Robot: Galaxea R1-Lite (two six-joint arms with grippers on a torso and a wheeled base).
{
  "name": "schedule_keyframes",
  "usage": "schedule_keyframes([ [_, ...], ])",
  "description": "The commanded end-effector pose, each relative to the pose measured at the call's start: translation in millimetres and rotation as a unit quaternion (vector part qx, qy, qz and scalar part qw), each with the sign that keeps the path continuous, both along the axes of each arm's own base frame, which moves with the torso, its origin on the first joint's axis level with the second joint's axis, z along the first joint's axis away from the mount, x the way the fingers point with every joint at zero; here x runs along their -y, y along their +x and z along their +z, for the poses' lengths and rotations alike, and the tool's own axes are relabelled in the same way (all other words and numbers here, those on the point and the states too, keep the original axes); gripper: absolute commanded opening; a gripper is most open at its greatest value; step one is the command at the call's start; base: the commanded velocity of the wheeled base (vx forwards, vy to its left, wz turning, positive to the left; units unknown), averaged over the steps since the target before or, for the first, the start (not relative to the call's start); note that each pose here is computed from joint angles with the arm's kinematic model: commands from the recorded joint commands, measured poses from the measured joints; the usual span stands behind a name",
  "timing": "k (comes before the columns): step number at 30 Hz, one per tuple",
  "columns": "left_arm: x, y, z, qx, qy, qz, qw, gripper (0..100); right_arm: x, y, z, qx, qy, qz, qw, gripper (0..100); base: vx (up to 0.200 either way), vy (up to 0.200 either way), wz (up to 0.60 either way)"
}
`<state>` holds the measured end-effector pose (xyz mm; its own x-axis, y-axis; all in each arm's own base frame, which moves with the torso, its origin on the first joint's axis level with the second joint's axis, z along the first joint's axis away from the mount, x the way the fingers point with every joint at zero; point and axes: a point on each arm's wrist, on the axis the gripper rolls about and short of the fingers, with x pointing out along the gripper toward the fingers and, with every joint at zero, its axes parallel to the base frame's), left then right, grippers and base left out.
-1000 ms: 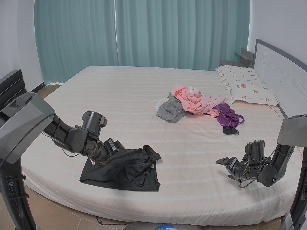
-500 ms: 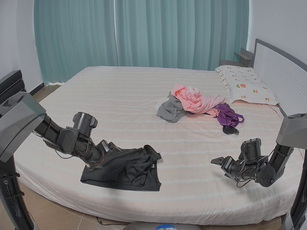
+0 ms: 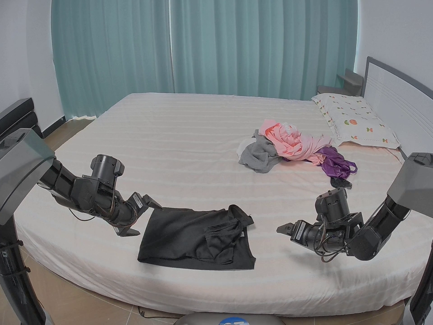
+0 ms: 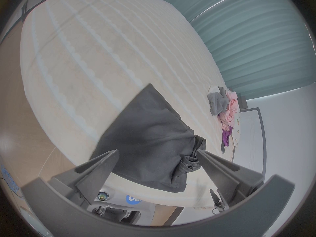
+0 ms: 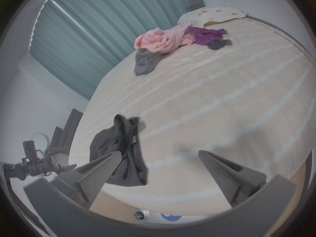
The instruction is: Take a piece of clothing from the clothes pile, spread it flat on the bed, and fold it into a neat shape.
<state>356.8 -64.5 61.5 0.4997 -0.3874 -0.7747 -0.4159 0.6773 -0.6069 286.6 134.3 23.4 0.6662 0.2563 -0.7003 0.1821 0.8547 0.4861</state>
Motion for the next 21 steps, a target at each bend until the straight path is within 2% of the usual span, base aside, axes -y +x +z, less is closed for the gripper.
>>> schedule_keyframes([
  [1,0.5,2.0,-5.7,-0.009,-0.007,-0.004,0.9999,100,-24.7,5.1,9.1,0.005,0.001,0.03,0.9995,100,0.0,0.2,0.0],
  [6,0.4,4.4,-9.9,-0.014,-0.009,0.001,0.9999,100,-36.8,6.5,7.0,0.001,-0.014,0.038,0.9992,100,0.0,0.2,0.0],
  [13,1.6,4.6,-14.8,-0.018,-0.009,-0.001,0.9998,100,-42.7,14.9,-2.8,-0.005,-0.025,0.04,0.9989,100,0.0,0.2,0.0],
  [19,1.5,4.3,-15.1,-0.018,-0.008,0.0,0.9998,100,-47.0,22.3,1.2,-0.015,-0.04,0.046,0.998,100,0.0,0.2,0.0],
  [21,1.5,4.3,-15.1,-0.018,-0.008,0.0,0.9998,100,-48.1,24.8,3.0,-0.018,-0.051,0.044,0.9976,100,0.0,0.0,0.0],
])
